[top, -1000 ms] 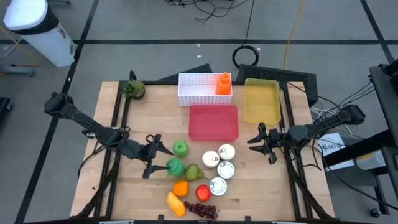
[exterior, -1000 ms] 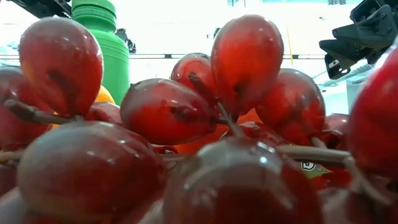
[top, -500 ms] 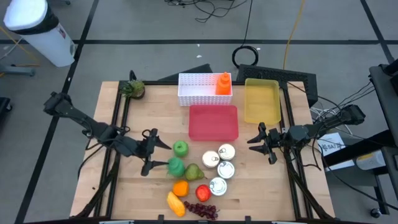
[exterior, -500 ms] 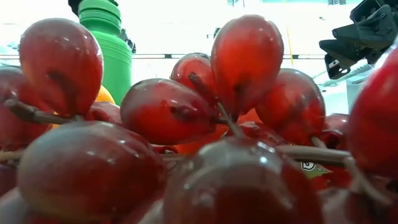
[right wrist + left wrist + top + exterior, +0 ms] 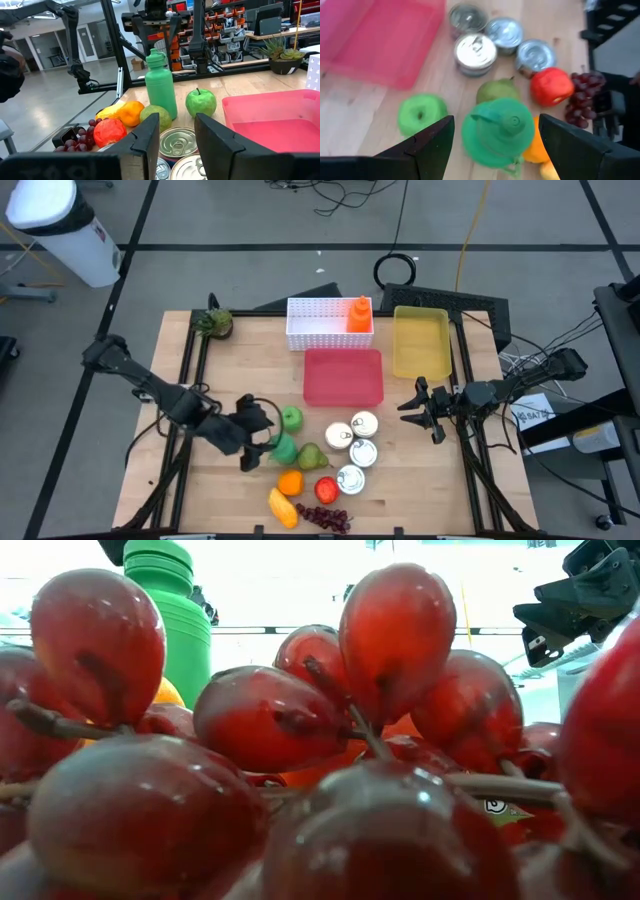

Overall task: Pick & Place Food Item
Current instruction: Put the green tumbler into the white bin

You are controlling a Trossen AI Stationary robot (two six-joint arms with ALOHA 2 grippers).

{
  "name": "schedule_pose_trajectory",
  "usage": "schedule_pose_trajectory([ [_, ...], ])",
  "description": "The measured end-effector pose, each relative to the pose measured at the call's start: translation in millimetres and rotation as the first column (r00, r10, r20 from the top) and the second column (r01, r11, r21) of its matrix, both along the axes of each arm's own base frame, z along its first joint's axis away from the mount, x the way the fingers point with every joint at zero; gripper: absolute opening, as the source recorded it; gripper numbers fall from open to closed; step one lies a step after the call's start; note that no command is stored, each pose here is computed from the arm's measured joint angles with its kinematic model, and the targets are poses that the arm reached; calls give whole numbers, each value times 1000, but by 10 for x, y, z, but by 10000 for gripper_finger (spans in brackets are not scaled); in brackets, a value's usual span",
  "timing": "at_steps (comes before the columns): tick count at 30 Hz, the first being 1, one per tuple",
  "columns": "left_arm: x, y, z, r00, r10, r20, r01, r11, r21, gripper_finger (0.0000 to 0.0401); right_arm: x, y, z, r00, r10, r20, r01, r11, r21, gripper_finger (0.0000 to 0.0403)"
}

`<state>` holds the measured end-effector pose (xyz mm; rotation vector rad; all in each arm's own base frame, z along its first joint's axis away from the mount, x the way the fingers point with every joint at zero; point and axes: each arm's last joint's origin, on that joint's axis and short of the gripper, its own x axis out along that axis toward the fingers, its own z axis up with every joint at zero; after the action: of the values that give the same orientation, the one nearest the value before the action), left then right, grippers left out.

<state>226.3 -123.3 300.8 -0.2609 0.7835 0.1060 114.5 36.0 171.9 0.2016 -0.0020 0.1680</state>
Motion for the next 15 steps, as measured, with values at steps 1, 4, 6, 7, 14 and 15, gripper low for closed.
schedule_pose_trajectory([
  [1, 29, -7, 21, 999, 25, -25, -25, 1000, -6, 301, 0, 0, 1, 1000, 0, 1, 0, 1000, 0, 110],
  [4, 112, -25, 83, 992, 98, -78, -101, 994, -41, 301, 0, 0, 0, 1000, 0, 0, 0, 1000, 0, 110],
  [6, 174, -33, 109, 987, 122, -104, -131, 988, -81, 301, 0, 0, 1, 1000, 0, 1, 0, 1000, 0, 111],
  [7, 205, -41, 122, 986, 126, -112, -138, 985, -107, 301, 0, 0, 0, 1000, 0, 0, 0, 1000, 0, 112],
  [14, 334, -71, 90, 972, 145, -184, -187, 953, -237, 301, 0, 0, 1, 1000, 0, 1, 0, 1000, 0, 110],
  [15, 349, -72, 74, 970, 152, -191, -196, 951, -239, 301, 0, 0, 0, 1000, 0, 0, 0, 1000, 0, 111],
])
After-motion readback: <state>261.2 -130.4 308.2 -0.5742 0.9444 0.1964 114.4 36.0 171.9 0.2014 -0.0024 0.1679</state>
